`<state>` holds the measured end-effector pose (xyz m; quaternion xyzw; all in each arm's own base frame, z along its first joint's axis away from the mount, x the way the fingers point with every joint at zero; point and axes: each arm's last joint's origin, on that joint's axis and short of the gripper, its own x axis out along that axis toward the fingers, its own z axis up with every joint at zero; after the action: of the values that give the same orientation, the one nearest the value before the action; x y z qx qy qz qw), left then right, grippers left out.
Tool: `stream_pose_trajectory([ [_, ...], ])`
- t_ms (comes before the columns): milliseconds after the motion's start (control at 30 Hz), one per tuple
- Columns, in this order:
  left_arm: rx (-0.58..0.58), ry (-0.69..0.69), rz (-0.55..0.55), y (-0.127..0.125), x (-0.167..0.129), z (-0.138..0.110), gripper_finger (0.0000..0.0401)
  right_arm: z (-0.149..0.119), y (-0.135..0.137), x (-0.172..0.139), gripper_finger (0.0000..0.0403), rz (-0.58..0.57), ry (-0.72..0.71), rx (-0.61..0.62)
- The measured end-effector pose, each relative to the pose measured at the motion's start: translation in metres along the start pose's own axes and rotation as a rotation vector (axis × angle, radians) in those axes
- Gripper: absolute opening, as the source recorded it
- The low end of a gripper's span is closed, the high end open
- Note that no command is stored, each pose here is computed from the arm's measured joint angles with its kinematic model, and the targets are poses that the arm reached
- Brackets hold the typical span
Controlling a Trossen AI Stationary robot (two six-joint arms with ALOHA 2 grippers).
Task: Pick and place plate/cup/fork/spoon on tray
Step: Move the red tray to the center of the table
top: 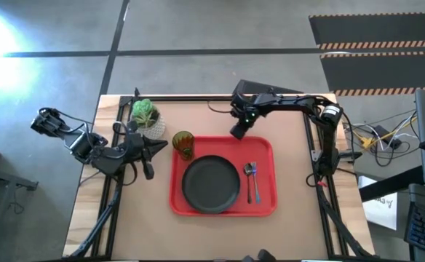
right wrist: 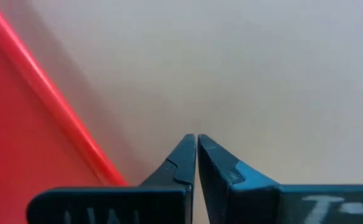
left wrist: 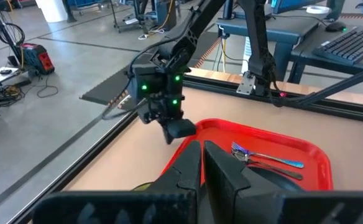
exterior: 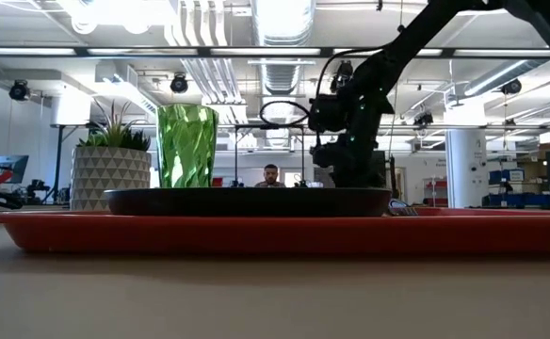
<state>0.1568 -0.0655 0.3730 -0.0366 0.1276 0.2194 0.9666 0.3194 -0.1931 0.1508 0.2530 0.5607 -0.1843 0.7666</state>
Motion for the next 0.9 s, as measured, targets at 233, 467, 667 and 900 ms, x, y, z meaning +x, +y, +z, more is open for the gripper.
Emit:
stream_pose_trajectory([
  [233,0.001,0.003,-0.004,0.0,0.0,0.0,0.0001,0.019,0.01,0.001,0.0008,0.182,-0.171,0.042],
  [467,0.038,0.032,0.004,0.003,-0.001,-0.004,0.0001,0.035,0.028,-0.007,0.0008,0.477,-0.31,-0.045],
  [667,-0.002,0.121,0.189,0.032,0.001,-0.014,0.0001,0.05,0.064,-0.076,0.0008,0.645,-0.491,-0.227],
  [900,-0.126,0.255,0.299,0.071,0.015,-0.016,0.0001,0.022,0.12,-0.197,0.0008,0.758,-0.768,-0.465],
])
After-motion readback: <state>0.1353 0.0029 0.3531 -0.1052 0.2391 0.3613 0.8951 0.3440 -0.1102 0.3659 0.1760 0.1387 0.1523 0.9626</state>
